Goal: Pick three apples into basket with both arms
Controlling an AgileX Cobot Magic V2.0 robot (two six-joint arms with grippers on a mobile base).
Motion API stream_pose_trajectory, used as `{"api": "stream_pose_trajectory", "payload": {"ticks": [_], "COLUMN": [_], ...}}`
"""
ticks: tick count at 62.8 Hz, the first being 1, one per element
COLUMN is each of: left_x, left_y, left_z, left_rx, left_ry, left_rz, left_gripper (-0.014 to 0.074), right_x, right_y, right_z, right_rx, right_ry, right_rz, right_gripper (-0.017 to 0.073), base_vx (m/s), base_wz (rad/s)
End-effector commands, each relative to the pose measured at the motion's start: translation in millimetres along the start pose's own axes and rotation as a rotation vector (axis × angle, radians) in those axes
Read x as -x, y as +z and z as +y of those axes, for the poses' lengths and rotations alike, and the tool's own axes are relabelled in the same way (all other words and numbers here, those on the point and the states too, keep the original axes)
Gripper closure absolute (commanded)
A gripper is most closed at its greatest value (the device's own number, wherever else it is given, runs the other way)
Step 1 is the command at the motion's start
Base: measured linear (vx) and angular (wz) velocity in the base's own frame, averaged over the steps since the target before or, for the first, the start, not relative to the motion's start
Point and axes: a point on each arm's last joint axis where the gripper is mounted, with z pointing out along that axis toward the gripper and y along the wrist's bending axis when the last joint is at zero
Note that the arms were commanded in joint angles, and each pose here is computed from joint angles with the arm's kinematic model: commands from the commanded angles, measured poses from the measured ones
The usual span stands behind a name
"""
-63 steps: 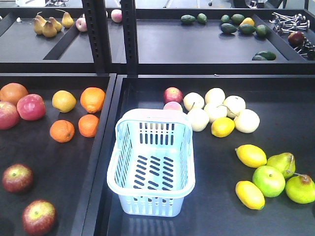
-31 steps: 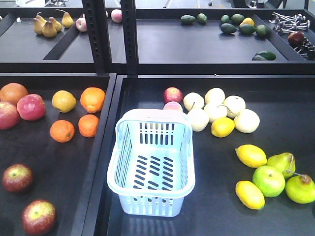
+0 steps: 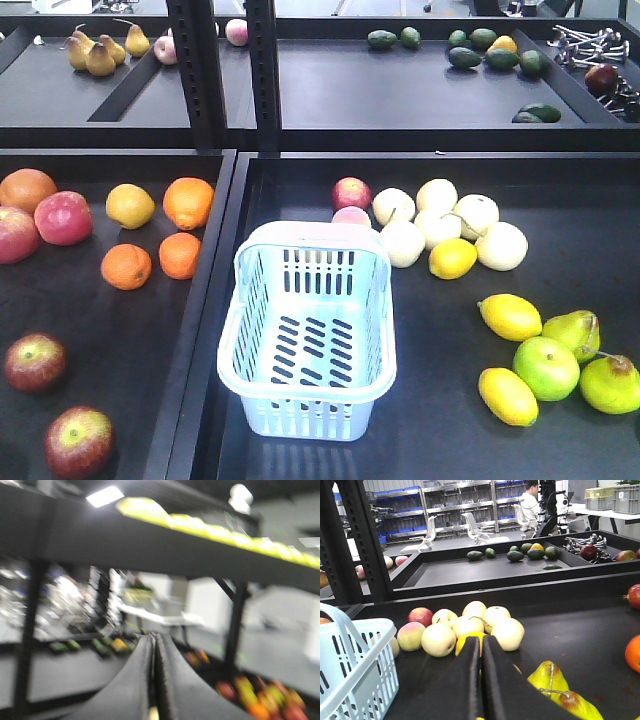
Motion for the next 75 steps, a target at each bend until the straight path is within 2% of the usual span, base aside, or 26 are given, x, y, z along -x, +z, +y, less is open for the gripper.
{"api": "stream_pose_trajectory", "payload": {"ticks": [1,5,11,20,28,36,40,47,50,55,63,65,68,75], "left_x": [3,-1,0,7,13,15,11,2,-4,-14,-36,-41,-50,-70], "left_y": [26,42,59,82,101,117,127,141,148,159,180,184,191,206], "left_z": [-2.1,3.8,9.4,22.0,32.0,41.3,47.3,51.3,51.0,48.5,44.2,44.0,43.9,47.2], "left_rx": [-0.153,-0.206,-0.275,-0.295,-0.298,-0.310,-0.314,-0.347,-0.381,-0.434,-0.526,-0.535,-0.544,-0.524], "left_ry": [-0.021,-0.006,0.078,0.189,0.200,0.217,0.206,0.187,0.194,0.241,0.369,0.386,0.402,0.392], "left_rz": [0.151,0.258,0.361,0.426,0.423,0.425,0.439,0.461,0.472,0.478,0.478,0.480,0.488,0.523], "left_gripper": [0.0600,0.0599,0.0592,0.0531,0.0391,0.0186,0.0084,-0.0010,-0.0020,-0.0011,0.0031,0.0041,0.0057,0.0086], "right_x": [3,3,3,3,3,3,3,3,3,3,3,3,3,3], "right_y": [-1,-1,-1,-1,-1,-1,-1,-1,-1,-1,-1,-1,-1,-1], "right_z": [2.0,2.0,2.0,2.0,2.0,2.0,2.0,1.9,1.9,1.9,1.9,1.9,1.9,1.9], "right_rx": [0.023,0.023,0.023,0.023,0.023,0.023,0.023,0.022,0.022,0.022,0.022,0.022,0.022,0.022], "right_ry": [-0.013,-0.013,-0.013,-0.013,-0.013,-0.013,-0.013,-0.013,-0.013,-0.013,-0.013,-0.013,-0.013,-0.013], "right_rz": [-0.072,-0.072,-0.072,-0.072,-0.072,-0.072,-0.072,-0.071,-0.071,-0.071,-0.071,-0.071,-0.071,-0.071], "right_gripper": [0.0564,0.0564,0.0564,0.0564,0.0564,0.0564,0.0564,0.0564,0.0564,0.0564,0.0564,0.0564,0.0564,0.0564], "base_vx": [0.00,0.00,0.00,0.00,0.00,0.00,0.00,0.00,0.00,0.00,0.00,0.00,0.00,0.00], "base_wz": [0.00,0.00,0.00,0.00,0.00,0.00,0.00,0.00,0.00,0.00,0.00,0.00,0.00,0.00]}}
